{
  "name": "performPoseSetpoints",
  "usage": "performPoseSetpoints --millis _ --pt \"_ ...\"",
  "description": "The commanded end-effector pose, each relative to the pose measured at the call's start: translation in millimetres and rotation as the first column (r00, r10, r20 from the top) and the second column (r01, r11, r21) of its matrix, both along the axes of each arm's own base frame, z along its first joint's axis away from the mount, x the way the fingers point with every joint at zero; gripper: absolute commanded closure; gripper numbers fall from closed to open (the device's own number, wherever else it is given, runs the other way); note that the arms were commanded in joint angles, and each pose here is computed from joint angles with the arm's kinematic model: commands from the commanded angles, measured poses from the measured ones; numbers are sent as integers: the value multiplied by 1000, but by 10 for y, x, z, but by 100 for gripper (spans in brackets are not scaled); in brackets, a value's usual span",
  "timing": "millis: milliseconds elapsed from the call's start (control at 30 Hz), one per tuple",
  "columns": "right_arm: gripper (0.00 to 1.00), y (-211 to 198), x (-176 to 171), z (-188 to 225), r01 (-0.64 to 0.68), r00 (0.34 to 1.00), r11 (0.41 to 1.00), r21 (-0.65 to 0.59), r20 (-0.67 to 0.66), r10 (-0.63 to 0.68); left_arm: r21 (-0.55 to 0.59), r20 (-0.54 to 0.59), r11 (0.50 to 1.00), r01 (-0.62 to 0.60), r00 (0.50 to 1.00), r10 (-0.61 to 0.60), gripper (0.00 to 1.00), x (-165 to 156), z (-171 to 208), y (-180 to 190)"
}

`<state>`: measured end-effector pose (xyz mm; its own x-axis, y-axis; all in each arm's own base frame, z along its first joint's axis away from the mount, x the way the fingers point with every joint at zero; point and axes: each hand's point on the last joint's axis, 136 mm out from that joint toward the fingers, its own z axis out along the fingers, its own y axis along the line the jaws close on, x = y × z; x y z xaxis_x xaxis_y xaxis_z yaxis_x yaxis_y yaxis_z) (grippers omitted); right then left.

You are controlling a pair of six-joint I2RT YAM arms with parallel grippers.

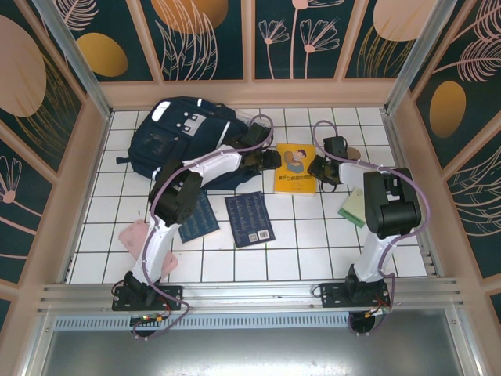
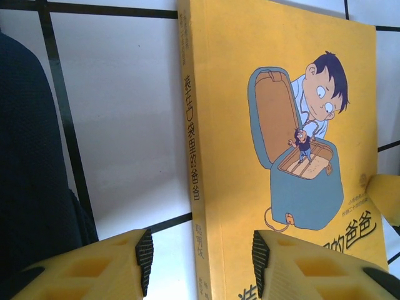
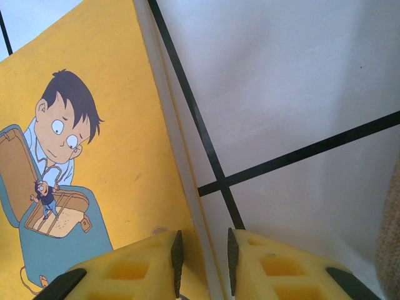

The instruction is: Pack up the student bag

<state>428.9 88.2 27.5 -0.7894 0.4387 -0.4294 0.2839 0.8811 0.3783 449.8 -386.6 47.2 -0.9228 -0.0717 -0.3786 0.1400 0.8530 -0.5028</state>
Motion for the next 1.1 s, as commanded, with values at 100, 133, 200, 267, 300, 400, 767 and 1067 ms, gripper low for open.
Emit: performPoseSetpoints --millis 100,133,200,267,300,400,767,1067 --pt "71 0 -434 -452 -30 983 998 -55 -181 20 23 -134 999 23 991 -20 52 -335 -465 28" --pt "71 14 -435 -450 -34 983 998 -53 -180 24 13 -130 999 33 991 -31 52 -349 -447 -15" --pt "71 34 -428 -431 -34 984 998 -53 -177 24 5 -129 999 49 991 -48 52 -374 -438 -74" --pt "71 127 -411 -399 -57 984 998 -13 -168 54 1 -144 998 60 988 -59 52 -401 -476 -94" --pt "71 177 -406 -385 -63 984 998 5 -166 63 11 -152 998 58 987 -55 52 -404 -507 -82" --pt "71 252 -392 -370 -68 984 998 -1 -167 67 92 -184 994 51 982 -34 52 -422 -666 13" --pt "71 341 -433 -405 -77 981 997 9 -177 77 100 -131 994 47 991 -34 52 -389 -438 -41" --pt "71 371 -434 -355 -77 982 997 7 -170 77 314 -208 949 25 977 43 53 -485 -936 276"
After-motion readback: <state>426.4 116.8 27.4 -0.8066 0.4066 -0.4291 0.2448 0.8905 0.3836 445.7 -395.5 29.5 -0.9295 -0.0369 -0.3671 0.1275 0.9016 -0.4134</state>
